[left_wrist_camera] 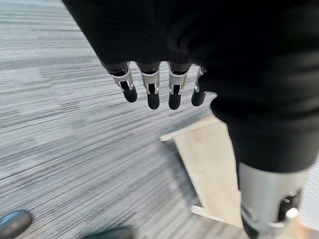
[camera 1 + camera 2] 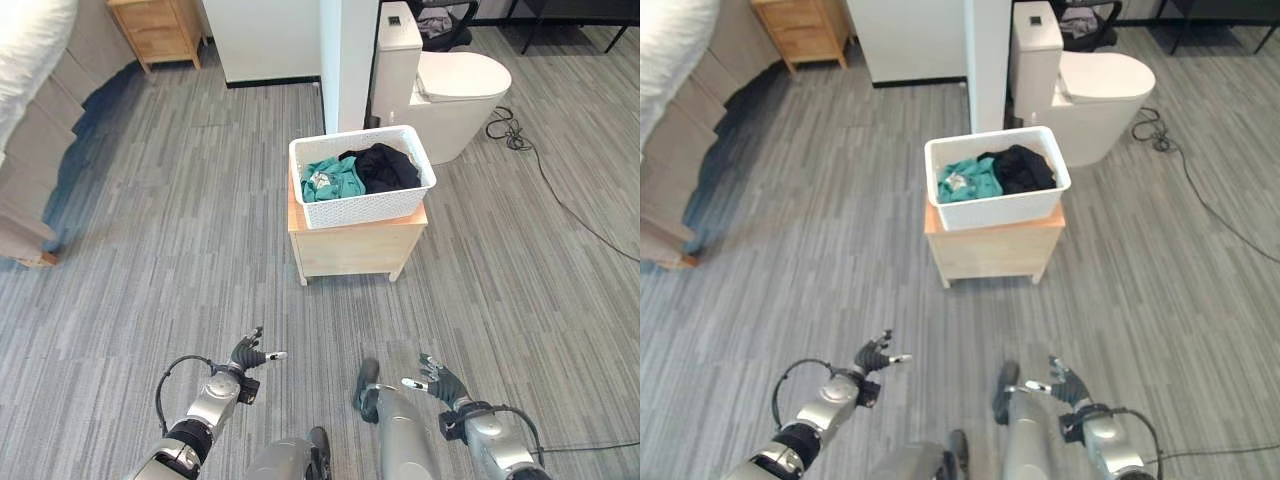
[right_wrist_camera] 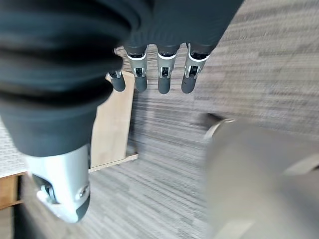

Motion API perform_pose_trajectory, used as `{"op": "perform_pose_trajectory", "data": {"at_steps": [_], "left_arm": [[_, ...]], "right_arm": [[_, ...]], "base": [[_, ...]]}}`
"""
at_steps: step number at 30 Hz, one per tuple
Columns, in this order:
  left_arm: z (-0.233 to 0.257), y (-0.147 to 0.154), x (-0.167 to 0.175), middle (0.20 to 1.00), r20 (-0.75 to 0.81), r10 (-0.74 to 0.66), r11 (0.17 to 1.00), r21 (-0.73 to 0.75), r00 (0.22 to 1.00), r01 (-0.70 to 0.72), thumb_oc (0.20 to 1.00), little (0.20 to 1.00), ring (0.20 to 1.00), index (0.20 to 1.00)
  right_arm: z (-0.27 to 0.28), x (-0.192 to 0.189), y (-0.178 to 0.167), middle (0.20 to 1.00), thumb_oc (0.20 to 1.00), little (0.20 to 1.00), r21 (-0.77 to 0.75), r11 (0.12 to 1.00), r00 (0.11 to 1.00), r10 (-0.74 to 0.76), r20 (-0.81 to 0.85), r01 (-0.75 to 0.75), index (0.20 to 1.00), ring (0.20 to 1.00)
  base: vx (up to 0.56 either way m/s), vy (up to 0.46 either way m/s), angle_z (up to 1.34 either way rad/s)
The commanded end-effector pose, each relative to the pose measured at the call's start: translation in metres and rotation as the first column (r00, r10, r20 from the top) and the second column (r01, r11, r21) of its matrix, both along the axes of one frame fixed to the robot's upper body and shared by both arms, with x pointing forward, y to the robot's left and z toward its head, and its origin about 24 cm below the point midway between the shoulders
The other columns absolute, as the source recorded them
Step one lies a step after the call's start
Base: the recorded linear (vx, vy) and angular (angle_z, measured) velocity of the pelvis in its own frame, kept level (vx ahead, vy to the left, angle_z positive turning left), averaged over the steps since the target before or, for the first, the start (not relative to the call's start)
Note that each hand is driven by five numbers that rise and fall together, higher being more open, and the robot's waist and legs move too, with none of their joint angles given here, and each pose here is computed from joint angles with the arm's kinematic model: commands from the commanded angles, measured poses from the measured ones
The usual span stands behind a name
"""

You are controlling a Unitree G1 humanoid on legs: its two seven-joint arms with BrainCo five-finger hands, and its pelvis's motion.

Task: Grab the laundry basket,head to the washer,open it,put in the laundry and shut it.

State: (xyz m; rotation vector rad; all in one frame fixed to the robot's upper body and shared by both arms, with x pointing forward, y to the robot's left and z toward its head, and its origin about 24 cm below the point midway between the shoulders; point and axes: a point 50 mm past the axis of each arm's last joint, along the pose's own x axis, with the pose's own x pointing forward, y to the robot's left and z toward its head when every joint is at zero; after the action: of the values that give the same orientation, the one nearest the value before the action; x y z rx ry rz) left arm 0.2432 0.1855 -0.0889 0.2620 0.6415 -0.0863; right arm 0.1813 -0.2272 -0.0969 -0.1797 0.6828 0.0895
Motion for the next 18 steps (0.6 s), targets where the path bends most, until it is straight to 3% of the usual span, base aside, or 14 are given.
{"op": "perform_pose_trajectory", "data": {"at_steps": [1,5,11,18], "left_arm": [[0.018,0.000,0.014,1.000,0.107,0.013,0.998,-0.057,0.994,-0.007,1.000,1.000,1.000,1.000],[0.014,0.001,0.011,1.000,0.095,0.065,0.992,-0.111,0.993,-0.055,1.000,1.000,1.000,1.000],[0.022,0.006,0.021,1.000,0.110,0.054,0.996,-0.077,0.992,-0.046,1.000,1.000,1.000,1.000],[0.031,0.005,0.031,1.000,0.148,-0.005,1.000,-0.027,0.989,0.009,1.000,1.000,1.000,1.000]], "right_arm": [[0.011,0.011,-0.006,1.000,1.000,1.000,-0.011,1.000,0.998,0.024,0.066,-0.024,1.000,1.000],[0.007,0.004,-0.008,1.000,1.000,1.000,-0.016,0.999,0.999,0.032,0.039,-0.032,1.000,1.000],[0.018,0.013,-0.015,1.000,1.000,1.000,-0.058,0.997,0.996,0.061,0.069,-0.057,1.000,1.000],[0.029,0.018,-0.015,1.000,1.000,1.000,-0.123,0.981,0.981,0.161,0.104,-0.148,1.000,1.000]], "base": [[0.31,-0.170,0.32],[0.26,-0.224,0.72],[0.27,-0.301,-0.06],[0.26,0.099,0.38]]}}
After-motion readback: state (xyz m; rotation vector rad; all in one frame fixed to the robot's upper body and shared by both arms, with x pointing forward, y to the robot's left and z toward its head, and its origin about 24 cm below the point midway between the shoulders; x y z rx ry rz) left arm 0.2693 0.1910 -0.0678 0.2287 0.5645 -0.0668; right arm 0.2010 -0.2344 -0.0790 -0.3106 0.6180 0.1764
